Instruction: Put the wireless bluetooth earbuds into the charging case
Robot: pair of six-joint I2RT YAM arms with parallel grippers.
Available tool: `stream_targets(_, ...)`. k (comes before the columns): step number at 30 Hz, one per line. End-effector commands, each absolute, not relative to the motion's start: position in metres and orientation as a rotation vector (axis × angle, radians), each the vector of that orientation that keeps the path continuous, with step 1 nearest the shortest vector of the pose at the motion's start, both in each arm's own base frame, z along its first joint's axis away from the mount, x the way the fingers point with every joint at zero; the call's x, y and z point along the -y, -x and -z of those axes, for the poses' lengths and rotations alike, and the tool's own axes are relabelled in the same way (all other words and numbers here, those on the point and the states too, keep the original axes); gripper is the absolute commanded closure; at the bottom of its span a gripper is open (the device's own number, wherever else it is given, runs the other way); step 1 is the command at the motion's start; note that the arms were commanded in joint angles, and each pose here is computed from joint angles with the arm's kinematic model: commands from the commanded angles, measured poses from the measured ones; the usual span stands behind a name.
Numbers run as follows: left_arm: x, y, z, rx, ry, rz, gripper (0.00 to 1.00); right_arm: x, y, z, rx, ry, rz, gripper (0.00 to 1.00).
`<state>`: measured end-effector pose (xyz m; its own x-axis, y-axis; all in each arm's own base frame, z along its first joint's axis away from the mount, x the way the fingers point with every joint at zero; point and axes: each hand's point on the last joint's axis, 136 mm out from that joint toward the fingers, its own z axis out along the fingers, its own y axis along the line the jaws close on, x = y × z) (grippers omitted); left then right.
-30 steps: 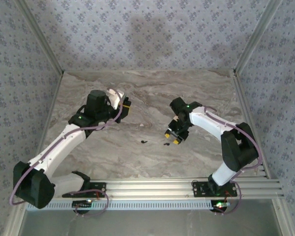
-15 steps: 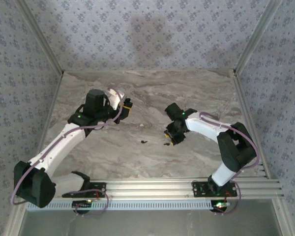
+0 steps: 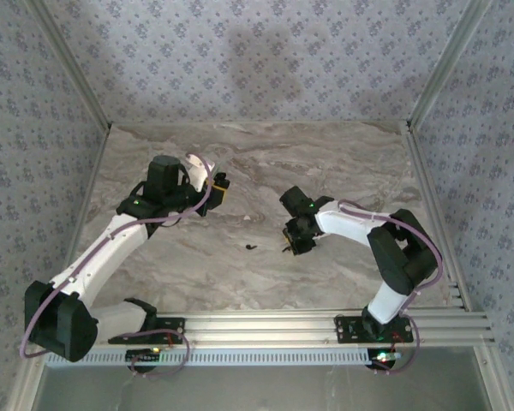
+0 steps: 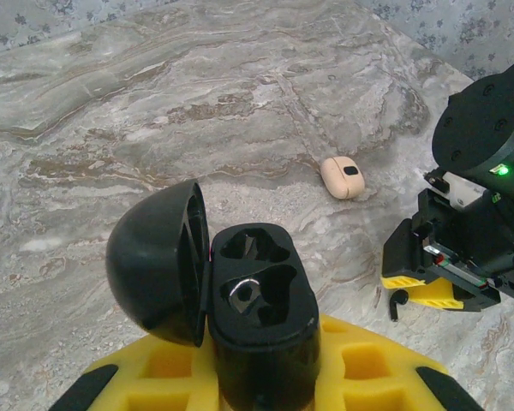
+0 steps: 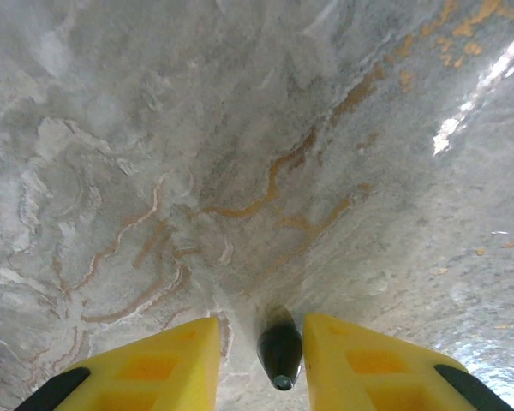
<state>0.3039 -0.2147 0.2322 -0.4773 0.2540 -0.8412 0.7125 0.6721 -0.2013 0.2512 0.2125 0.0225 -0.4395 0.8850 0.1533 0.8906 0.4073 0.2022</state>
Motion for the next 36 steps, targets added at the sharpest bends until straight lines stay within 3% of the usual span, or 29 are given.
stream_targets(1, 0.215, -0.301, -0.24, -2.023, -0.754, 0.715, 0.86, -0.203, -0.244, -0.01, 2.593, 1.721, 0.304, 0.67)
stream_targets(11, 0.215, -0.301, -0.238, -2.027, -0.747, 0.73, 0.86, -0.211, -0.234, -0.006, 2.585, 1.659, 0.288, 0.66)
stream_targets(24, 0.211, -0.295, -0.236, -2.034, -0.741, 0.726, 0.86, -0.212, -0.234, -0.01, 2.623, 1.618, 0.3, 0.78)
stream_targets(36, 0.217, -0.286, -0.221, -1.994, -0.725, 0.808, 0.87, -0.207, -0.263, -0.059, 2.948, 1.404, 0.471, 0.8)
